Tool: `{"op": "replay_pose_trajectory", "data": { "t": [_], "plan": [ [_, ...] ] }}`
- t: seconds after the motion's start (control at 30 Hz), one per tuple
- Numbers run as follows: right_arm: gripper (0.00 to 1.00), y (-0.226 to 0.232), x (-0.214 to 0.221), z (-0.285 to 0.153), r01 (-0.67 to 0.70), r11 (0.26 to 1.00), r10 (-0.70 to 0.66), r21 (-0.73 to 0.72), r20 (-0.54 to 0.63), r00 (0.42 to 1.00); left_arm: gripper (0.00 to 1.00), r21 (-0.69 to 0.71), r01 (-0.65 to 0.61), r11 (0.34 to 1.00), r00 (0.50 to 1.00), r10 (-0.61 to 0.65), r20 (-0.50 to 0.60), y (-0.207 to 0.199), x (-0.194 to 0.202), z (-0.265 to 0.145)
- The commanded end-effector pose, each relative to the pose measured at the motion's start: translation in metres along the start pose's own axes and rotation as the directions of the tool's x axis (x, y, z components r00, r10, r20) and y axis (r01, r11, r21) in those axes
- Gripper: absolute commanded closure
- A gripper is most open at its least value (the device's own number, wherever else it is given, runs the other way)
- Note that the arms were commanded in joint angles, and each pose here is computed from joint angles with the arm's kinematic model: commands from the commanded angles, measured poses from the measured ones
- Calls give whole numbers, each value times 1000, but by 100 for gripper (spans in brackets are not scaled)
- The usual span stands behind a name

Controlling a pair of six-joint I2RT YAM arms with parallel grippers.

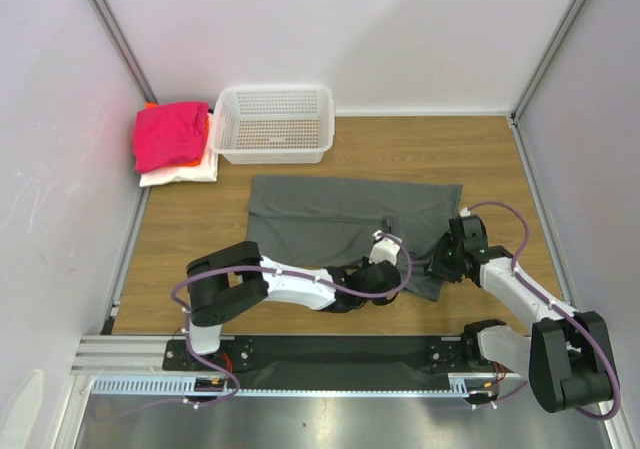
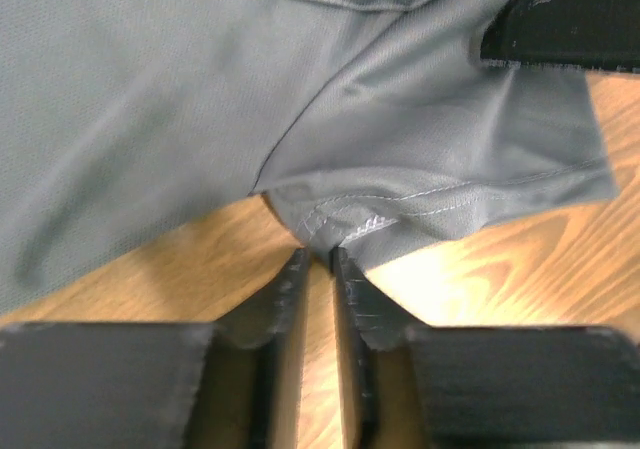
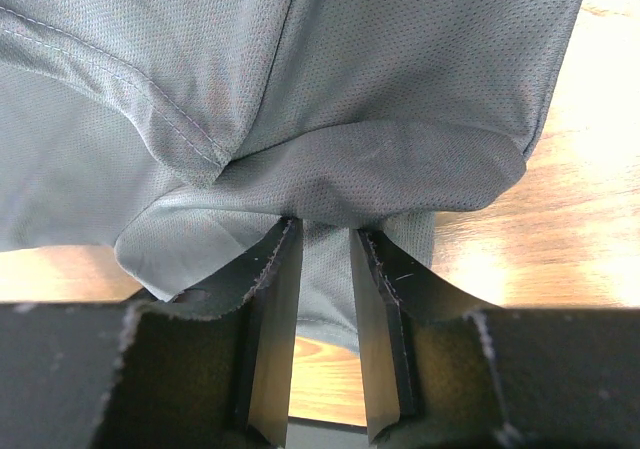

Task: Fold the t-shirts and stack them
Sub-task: Fold the tshirt

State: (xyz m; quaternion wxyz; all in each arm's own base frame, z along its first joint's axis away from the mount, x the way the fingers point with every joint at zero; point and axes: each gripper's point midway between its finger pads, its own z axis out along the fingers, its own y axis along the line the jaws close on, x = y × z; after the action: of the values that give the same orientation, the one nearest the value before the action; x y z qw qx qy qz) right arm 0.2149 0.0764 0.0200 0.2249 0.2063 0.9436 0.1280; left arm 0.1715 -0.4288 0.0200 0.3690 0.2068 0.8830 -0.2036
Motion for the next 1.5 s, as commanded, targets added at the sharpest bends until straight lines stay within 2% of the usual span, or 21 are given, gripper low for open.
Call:
{"op": "replay_pose_trajectory", "data": {
  "t": [0.0,0.03,0.13,0.27,0.37,0.5,0.63,0.8,0.97,1.17,1.23,1.3,1.47],
  "plan": [
    [69,-2,-8,0,15,1000,-15,21,20,1000,73,19,53,998,999,-53,11,1,-5,-16],
    [69,-1,-7,0,15,1000,-15,16,16,1000,68,21,62,998,998,-62,16,3,-7,-17],
    [70,2,-9,-6,18,1000,-18,9,7,1000,61,35,86,996,996,-86,22,8,-14,-20],
    [70,8,-9,-18,25,1000,-25,-4,-14,1000,58,83,99,992,993,-104,60,9,-40,-37],
    [70,15,-4,-25,5,999,-6,-46,-25,1000,55,128,73,989,986,-91,137,5,-74,-55],
    [71,19,2,-30,-8,997,5,-74,-37,999,54,148,4,989,983,-31,180,-4,-97,-58],
    [71,33,-5,-42,10,990,-10,-141,0,1000,61,210,-4,978,990,-26,137,-22,-90,-46],
    [75,63,2,-50,54,958,-67,-280,-36,997,61,229,46,972,997,-60,58,-29,-70,-38],
    [82,66,21,-42,85,954,-106,-288,-57,993,59,109,97,989,995,-100,21,-4,-57,-37],
    [86,56,42,-23,101,965,-129,-242,-105,986,58,134,112,985,994,-110,-17,-2,-41,-38],
    [86,56,45,-20,109,964,-138,-242,-108,984,57,178,87,980,996,-85,-18,-9,-37,-37],
    [86,52,48,-16,112,968,-141,-223,-118,983,57,197,7,980,1000,-9,8,-14,-35,-37],
    [91,47,48,-9,122,974,-147,-189,-125,981,59,168,-149,974,989,143,47,-13,-31,-30]
  ]
}}
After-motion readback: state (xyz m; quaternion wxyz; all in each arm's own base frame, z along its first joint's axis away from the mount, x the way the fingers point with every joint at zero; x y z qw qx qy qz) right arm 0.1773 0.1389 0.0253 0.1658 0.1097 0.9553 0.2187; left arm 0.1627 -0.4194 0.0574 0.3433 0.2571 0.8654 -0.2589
